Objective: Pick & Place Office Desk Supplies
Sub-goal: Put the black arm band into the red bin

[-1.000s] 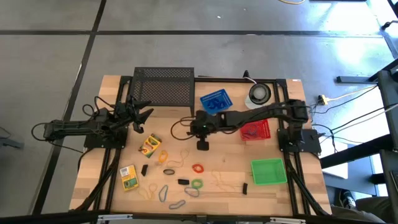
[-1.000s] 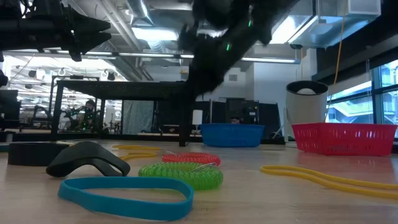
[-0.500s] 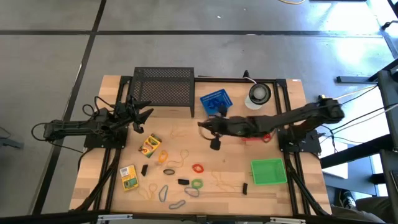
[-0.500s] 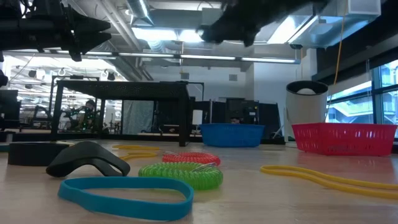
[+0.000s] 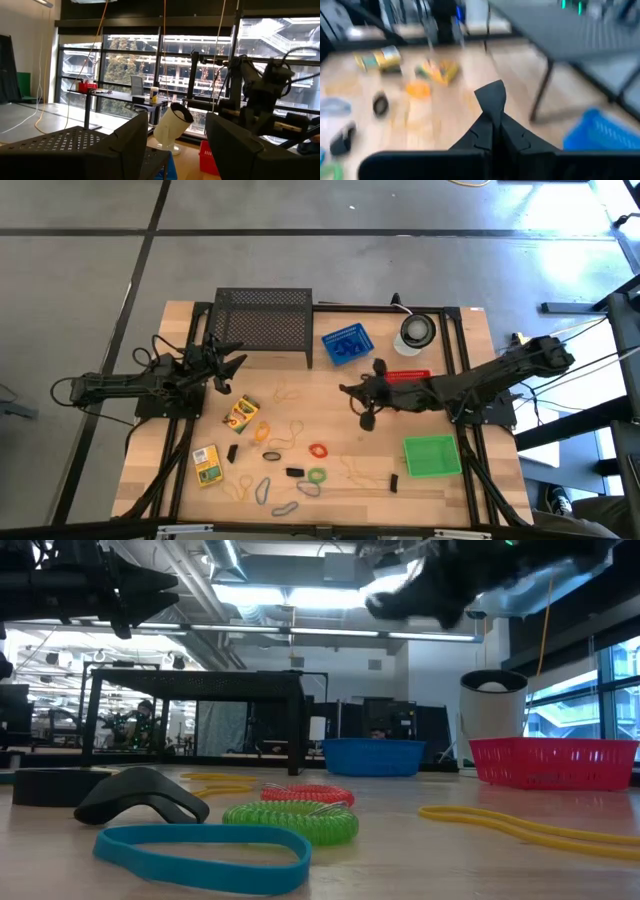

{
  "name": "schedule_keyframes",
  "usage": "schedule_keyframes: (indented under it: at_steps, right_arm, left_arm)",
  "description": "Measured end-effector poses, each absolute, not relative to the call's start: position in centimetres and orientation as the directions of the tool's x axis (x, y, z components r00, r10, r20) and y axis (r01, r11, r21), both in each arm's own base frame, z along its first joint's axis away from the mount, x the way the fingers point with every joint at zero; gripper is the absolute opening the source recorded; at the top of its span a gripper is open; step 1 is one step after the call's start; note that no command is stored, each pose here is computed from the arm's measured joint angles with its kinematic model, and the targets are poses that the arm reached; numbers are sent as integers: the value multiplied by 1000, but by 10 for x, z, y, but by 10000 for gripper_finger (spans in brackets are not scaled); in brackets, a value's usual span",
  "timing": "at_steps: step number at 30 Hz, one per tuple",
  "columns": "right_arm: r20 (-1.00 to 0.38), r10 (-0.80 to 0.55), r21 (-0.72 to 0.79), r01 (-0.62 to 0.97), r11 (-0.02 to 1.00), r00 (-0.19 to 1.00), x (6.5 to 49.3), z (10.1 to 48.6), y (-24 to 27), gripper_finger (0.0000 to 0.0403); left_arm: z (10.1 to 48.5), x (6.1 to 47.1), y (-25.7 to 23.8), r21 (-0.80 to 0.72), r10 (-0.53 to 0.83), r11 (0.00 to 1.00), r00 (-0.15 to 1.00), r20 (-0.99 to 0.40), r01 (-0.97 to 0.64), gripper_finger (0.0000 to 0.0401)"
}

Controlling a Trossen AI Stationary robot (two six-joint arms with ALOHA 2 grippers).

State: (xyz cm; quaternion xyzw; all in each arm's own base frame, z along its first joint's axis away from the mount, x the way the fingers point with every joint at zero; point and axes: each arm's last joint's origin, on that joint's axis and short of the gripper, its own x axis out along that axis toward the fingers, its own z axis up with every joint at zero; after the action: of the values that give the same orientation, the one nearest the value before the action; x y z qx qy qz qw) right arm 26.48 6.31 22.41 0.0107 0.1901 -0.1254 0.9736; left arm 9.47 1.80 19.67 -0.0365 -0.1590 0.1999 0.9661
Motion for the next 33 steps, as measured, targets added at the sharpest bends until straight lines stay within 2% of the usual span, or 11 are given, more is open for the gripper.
schedule_keyframes:
  at_steps: [8, 12, 17, 25, 33]
  right_arm:
    - [-626, -307, 80, 450, 889, 717, 219, 219, 56, 12]
    - [-728, -325, 115, 575, 810, 603, 199, 214, 53, 12]
    - [-842, -284, 140, 695, 705, 459, 186, 203, 51, 12]
    - [-880, -283, 135, 772, 621, 382, 185, 195, 51, 15]
    - [-898, -307, 104, 831, 546, 314, 179, 192, 49, 49]
  left_arm:
    - [197, 95, 18, -134, 398, 917, 870, 292, -375, 194]
    - [197, 95, 18, -134, 398, 917, 870, 292, -375, 194]
    - [197, 95, 18, -134, 398, 918, 870, 292, -374, 194]
    - [197, 95, 18, -134, 398, 917, 870, 292, -375, 194]
    - [197, 95, 18, -134, 398, 918, 870, 292, -374, 194]
